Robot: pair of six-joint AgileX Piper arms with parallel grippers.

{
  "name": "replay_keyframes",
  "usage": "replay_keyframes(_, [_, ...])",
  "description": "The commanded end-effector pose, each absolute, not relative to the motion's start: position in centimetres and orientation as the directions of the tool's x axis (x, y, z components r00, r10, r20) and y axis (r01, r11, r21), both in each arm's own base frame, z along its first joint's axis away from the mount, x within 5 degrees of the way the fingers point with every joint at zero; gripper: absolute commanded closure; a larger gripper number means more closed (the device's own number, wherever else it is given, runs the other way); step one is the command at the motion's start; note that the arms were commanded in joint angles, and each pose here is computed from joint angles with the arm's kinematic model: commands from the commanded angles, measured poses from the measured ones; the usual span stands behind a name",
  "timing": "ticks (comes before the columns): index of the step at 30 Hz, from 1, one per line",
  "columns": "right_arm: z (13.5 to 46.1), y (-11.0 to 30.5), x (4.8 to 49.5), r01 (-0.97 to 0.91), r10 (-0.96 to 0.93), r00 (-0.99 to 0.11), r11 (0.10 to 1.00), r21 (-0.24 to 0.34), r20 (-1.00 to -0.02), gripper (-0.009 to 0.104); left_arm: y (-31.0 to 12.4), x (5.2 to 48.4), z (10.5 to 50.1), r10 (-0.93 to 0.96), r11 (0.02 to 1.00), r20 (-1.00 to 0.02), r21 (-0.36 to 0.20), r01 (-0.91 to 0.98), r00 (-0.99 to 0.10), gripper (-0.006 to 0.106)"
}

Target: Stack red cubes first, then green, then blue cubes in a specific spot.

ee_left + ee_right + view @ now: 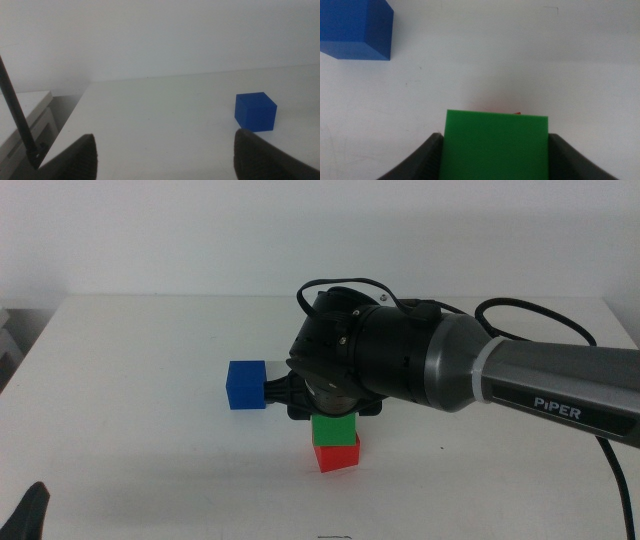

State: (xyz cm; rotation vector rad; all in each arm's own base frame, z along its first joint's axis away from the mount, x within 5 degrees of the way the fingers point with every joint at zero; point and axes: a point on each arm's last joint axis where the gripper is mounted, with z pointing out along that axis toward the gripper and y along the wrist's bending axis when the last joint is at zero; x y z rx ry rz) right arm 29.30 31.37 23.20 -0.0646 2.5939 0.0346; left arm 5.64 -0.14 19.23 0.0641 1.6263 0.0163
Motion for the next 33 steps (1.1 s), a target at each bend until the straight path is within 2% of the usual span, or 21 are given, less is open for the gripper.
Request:
replay_keyframes(1, [26.7,31.1,29.2,-0.085,-0.043,-0.805,0.995,0.043,-0.592,0.079,-0.2,5.5,20.2,0.033,0.999,-0.998,0.035,0.034,0.048,0.007])
replay_keyframes(4, [26.6,31.1,29.2,-0.108,-0.070,-0.806,0.994,0.029,-0.588,0.067,-0.2,5.5,20.2,0.033,0.999,-0.998,0.035,0.034,0.048,0.007])
replay_keyframes(10, [26.6,31.1,29.2,-0.115,-0.078,-0.806,0.993,0.026,-0.587,0.033,-0.2,5.5,20.2,0.033,0.999,-0.998,0.035,0.034,0.048,0.007])
replay_keyframes(15, [27.2,30.9,29.1,-0.118,-0.076,-0.798,0.993,0.031,-0.598,0.013,-0.2,5.5,20.2,0.033,0.999,-0.998,0.035,0.034,0.048,0.007])
replay_keyframes(22, [33.4,27.1,26.1,-0.199,-0.117,-0.741,0.979,0.050,-0.661,0.010,-0.2,5.5,20.2,0.033,0.999,-0.998,0.035,0.034,0.048,0.007])
replay_keyframes(28, [36.0,21.5,21.8,-0.377,-0.227,-0.660,0.925,0.054,-0.716,0.010,-0.2,5.5,20.2,0.033,0.999,-0.998,0.035,0.034,0.048,0.007])
replay_keyframes(30, [36.5,19.7,20.3,-0.429,-0.262,-0.632,0.902,0.048,-0.730,0.010,-0.2,5.5,20.2,0.033,0.999,-0.998,0.035,0.034,0.048,0.007])
replay_keyframes(33, [37.2,17.2,17.9,-0.534,-0.348,-0.550,0.846,-0.001,-0.759,0.010,-0.2,5.5,20.2,0.033,0.999,-0.998,0.035,0.034,0.048,0.007])
